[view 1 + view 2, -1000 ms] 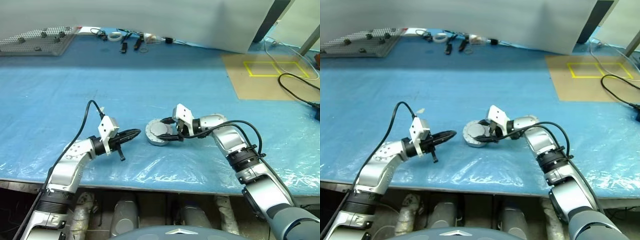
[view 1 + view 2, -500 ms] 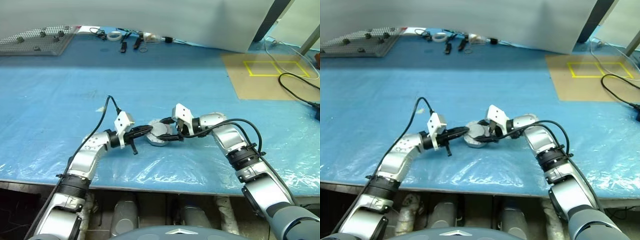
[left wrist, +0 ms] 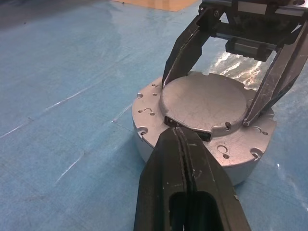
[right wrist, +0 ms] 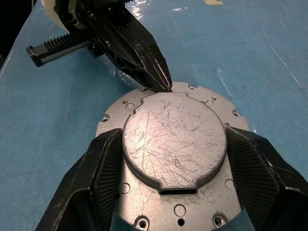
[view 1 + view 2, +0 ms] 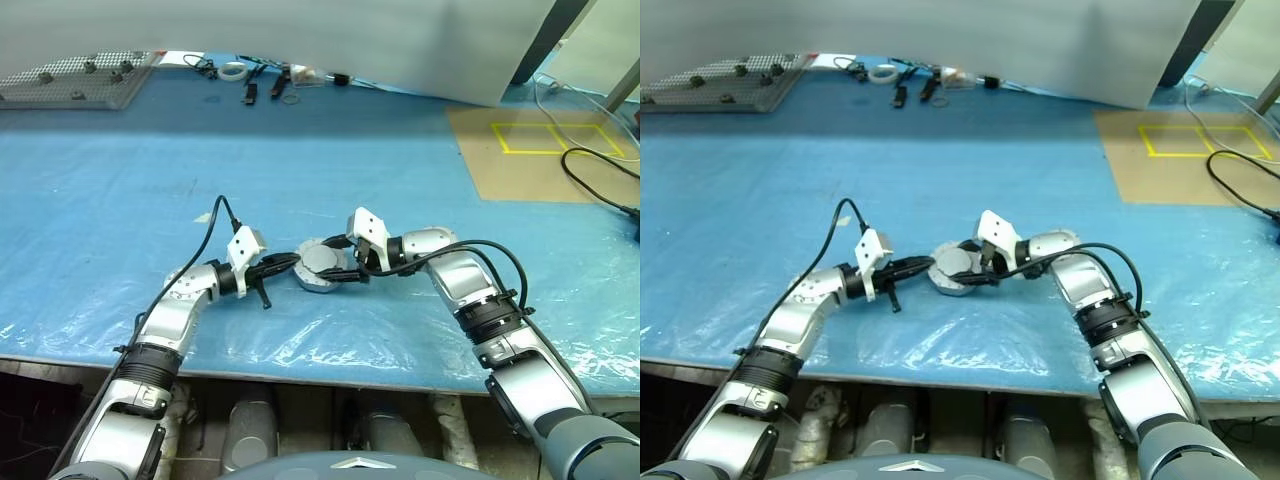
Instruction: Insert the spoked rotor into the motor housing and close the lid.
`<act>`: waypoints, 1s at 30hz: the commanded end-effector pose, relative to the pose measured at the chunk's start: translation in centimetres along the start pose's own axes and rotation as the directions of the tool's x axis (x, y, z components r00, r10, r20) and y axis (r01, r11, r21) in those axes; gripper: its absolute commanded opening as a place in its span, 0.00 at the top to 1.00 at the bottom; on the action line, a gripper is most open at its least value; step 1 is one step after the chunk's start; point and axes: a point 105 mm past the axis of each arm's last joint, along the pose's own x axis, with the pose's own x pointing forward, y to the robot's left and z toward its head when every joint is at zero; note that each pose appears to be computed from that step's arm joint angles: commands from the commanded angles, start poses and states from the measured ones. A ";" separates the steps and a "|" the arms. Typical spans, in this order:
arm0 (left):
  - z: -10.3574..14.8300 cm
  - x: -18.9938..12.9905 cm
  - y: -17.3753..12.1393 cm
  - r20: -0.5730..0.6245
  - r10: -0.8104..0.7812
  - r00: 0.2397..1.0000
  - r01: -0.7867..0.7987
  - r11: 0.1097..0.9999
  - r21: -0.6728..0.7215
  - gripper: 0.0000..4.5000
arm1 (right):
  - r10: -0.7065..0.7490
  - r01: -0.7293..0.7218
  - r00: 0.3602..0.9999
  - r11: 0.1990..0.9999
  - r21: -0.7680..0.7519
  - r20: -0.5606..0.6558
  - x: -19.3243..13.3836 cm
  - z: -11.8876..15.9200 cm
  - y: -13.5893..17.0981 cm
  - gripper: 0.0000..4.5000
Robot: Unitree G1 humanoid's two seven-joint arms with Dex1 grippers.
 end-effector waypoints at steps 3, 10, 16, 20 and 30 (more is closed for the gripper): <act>-0.2 0.9 -1.1 -0.012 -0.052 0.999 0.052 0.998 0.018 1.00 | -0.001 0.013 0.993 0.994 0.106 -0.115 -0.3 -3.7 0.6 0.34; -0.1 0.9 -1.2 -0.011 -0.055 0.998 0.055 0.998 0.022 1.00 | -0.009 0.019 0.997 0.992 0.128 -0.081 -0.2 -2.9 0.4 0.05; -0.1 0.6 -1.1 -0.018 -0.052 0.998 0.053 0.998 0.023 1.00 | -0.049 0.048 0.999 0.996 0.081 0.008 -0.6 0.0 -0.3 0.00; 0.1 0.8 -1.2 -0.014 -0.055 0.998 0.056 0.998 0.022 1.00 | -0.054 0.050 0.995 0.997 0.052 0.079 -1.3 2.3 -0.3 0.00; 0.1 0.6 -1.1 -0.016 -0.056 0.998 0.056 0.998 0.018 1.00 | -0.112 0.052 0.969 0.964 0.261 0.221 -5.2 5.2 -1.0 0.00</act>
